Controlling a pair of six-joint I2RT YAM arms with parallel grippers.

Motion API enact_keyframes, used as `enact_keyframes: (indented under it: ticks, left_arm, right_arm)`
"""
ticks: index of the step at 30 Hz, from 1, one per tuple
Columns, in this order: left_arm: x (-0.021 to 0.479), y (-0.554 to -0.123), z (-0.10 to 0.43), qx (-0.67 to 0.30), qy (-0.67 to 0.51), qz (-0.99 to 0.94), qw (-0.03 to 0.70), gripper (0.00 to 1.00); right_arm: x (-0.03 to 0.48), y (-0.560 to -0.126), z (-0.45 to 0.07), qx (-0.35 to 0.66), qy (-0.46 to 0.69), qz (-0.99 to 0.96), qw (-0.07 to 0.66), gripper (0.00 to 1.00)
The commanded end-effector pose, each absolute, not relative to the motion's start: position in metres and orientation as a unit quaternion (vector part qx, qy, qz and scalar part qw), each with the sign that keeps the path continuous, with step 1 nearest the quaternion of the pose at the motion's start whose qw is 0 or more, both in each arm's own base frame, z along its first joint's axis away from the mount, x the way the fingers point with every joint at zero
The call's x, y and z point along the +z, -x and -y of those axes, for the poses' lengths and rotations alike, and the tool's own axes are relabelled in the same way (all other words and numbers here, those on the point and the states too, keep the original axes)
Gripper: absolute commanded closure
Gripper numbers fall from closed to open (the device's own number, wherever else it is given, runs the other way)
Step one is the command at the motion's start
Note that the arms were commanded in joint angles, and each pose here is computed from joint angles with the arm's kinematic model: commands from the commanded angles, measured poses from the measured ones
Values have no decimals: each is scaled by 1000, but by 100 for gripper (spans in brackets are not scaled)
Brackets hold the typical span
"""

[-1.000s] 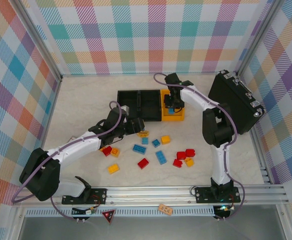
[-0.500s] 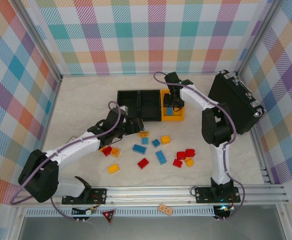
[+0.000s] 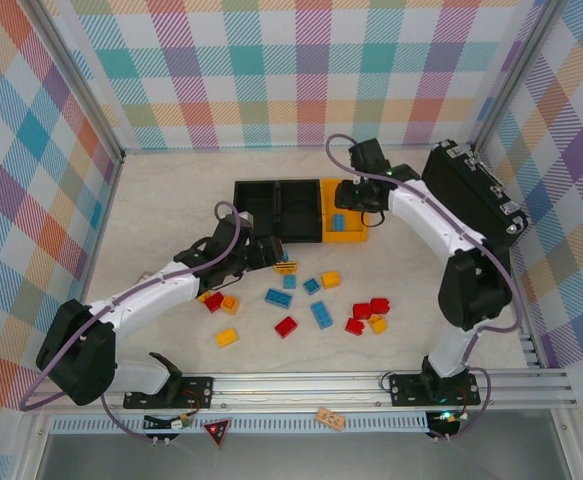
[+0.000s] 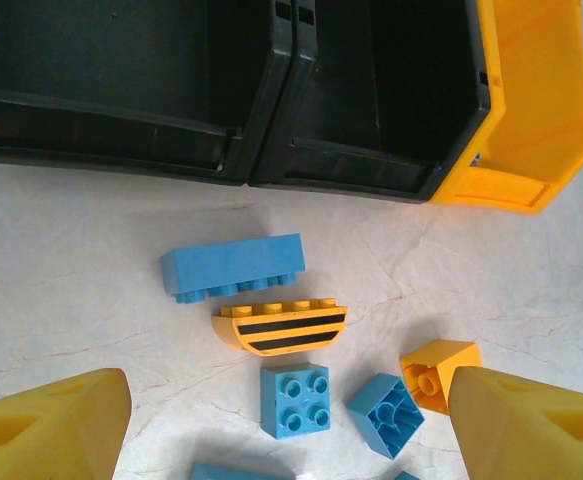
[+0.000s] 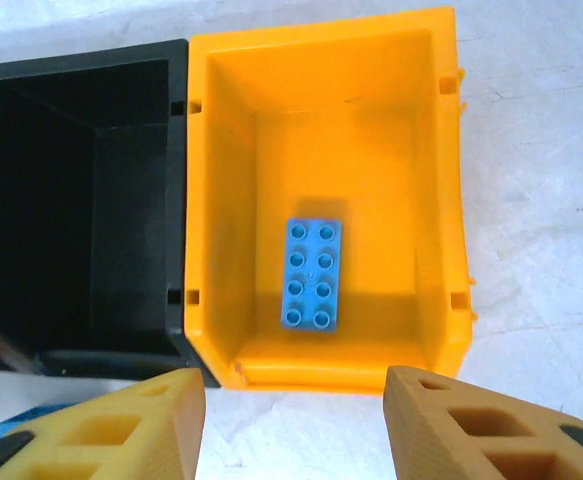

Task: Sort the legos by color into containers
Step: Place the lego in the container, then pick up the lego from the center of the table.

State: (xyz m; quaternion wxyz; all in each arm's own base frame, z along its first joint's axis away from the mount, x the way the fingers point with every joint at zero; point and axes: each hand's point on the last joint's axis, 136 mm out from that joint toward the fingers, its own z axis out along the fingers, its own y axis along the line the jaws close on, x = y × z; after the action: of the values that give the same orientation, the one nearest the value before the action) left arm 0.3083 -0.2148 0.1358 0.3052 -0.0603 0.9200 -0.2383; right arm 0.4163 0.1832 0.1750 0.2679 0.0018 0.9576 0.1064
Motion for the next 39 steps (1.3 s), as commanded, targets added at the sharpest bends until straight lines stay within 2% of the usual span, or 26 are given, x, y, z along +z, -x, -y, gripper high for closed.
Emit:
enact_keyframes:
  ticks: [1, 13, 24, 33, 39]
  left_arm:
    - [150, -306, 212, -227, 50, -921, 313, 18]
    - [138, -290, 204, -195, 33, -942, 270, 22]
    - [121, -268, 199, -198, 30, -951, 236, 22]
    - [108, -258, 201, -214, 33, -951, 221, 22]
    - [102, -256, 200, -214, 39, -951, 219, 21]
  right_arm:
    - [172, -401, -187, 133, -1, -955, 265, 49]
    - [163, -343, -183, 184, 26, -950, 249, 49]
    - [114, -294, -201, 157, 76, -965, 195, 38]
    - [66, -281, -228, 128, 101, -975, 151, 37]
    - [43, -284, -227, 102, 101, -981, 131, 37]
